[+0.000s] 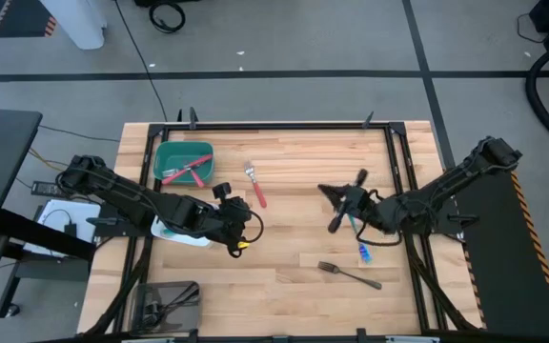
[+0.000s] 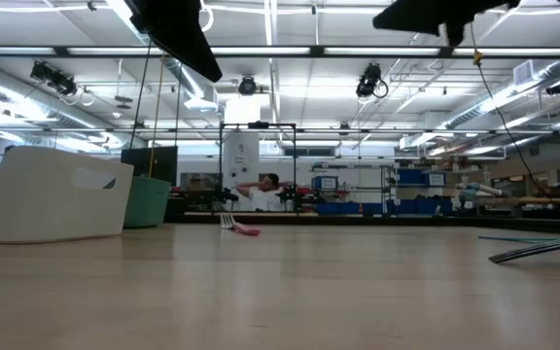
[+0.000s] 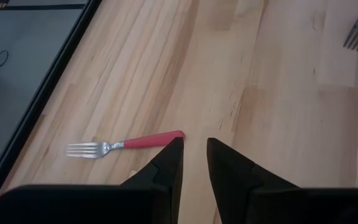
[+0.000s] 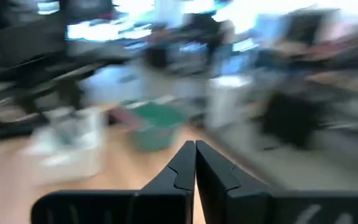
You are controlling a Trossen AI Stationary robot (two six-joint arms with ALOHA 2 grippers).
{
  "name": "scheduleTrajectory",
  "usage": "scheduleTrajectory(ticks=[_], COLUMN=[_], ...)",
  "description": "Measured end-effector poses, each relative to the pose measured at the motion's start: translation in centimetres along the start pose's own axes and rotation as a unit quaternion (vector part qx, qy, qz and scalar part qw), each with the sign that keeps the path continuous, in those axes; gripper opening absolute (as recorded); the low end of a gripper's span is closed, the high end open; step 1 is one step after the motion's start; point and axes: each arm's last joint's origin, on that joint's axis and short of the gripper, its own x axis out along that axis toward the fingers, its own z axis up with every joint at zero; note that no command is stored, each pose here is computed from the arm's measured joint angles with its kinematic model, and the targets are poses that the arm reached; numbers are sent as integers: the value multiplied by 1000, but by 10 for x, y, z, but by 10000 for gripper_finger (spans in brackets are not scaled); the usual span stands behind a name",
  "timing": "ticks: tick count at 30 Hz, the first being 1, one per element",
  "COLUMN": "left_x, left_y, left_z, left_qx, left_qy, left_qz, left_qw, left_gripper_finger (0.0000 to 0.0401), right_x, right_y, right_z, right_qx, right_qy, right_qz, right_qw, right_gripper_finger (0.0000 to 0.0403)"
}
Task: Sort silverware by color (type)
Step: Put the blue fork into the white bin
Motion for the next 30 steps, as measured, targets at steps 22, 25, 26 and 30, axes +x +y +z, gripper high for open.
scheduleTrajectory(ticks=[22,25,26,30], left_x=[0,0,0,0], left_y=[0,0,0,0], left_z=[0,0,1,2], left_qx=[-2,-3,-5,-7], left_qy=[-1,-2,-4,-8], left_qz=[2,2,2,1], left_qw=[1000,1000,1000,1000], left_gripper_finger=[82,82,82,82], right_x=[-9,-15,-16,-18], right_y=[-58,-62,-62,-61], right_z=[-75,-82,-84,-91], right_qx=[236,252,253,232], right_qy=[501,550,561,583], right_qz=[16,-23,-33,-54], right_qw=[833,796,787,776], right_gripper_finger=[27,27,27,27])
